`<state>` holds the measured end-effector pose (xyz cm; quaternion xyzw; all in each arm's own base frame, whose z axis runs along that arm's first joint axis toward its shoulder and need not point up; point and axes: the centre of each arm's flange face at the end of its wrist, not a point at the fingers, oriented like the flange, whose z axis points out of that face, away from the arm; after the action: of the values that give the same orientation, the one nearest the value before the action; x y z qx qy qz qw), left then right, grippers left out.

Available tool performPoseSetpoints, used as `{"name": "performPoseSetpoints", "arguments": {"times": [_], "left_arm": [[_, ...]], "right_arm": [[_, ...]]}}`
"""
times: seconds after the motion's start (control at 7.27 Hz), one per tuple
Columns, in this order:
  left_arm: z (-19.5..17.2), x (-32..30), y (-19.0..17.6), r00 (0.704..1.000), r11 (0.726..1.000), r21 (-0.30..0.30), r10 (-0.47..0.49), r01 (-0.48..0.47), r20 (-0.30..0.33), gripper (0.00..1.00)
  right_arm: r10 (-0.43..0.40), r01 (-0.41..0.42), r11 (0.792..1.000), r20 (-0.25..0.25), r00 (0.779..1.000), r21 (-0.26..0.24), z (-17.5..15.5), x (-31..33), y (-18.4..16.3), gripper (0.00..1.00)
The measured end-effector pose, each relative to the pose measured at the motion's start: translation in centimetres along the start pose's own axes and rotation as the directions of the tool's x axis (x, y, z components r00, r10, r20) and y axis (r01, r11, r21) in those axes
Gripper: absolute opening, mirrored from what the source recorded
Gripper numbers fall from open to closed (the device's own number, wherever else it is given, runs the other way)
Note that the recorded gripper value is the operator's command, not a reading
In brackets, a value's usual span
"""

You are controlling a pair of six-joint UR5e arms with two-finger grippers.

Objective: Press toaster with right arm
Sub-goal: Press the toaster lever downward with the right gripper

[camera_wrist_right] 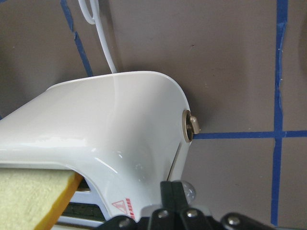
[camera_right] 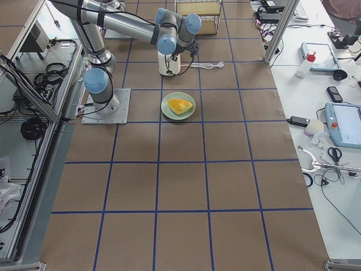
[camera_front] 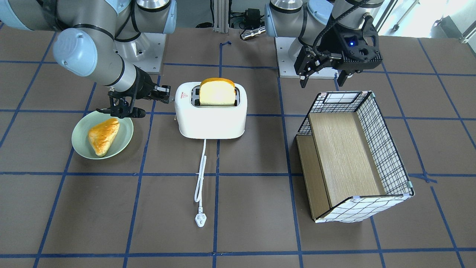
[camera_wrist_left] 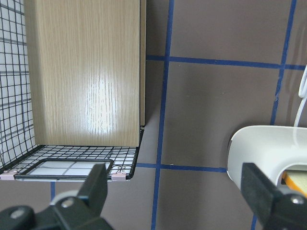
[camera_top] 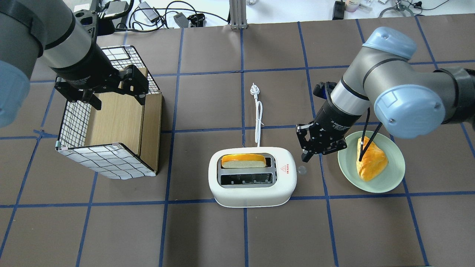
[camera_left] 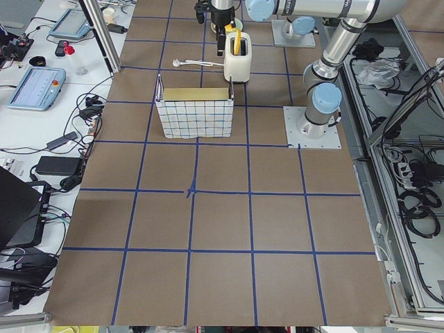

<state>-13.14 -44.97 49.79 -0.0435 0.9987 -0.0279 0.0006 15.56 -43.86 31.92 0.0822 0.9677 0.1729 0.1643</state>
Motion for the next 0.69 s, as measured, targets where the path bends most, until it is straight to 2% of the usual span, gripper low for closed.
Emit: {"name": "performPoseSetpoints", "arguments": {"times": [0.69], "left_arm": [[0.00, 0.00, 0.00, 1.000, 1.000, 0.000, 0.000, 0.000, 0.000, 1.00]], "right_arm": [[0.030, -0.031, 0.998, -0.007, 1.000, -0.047, 0.95, 0.42, 0.75, 0.00]]}}
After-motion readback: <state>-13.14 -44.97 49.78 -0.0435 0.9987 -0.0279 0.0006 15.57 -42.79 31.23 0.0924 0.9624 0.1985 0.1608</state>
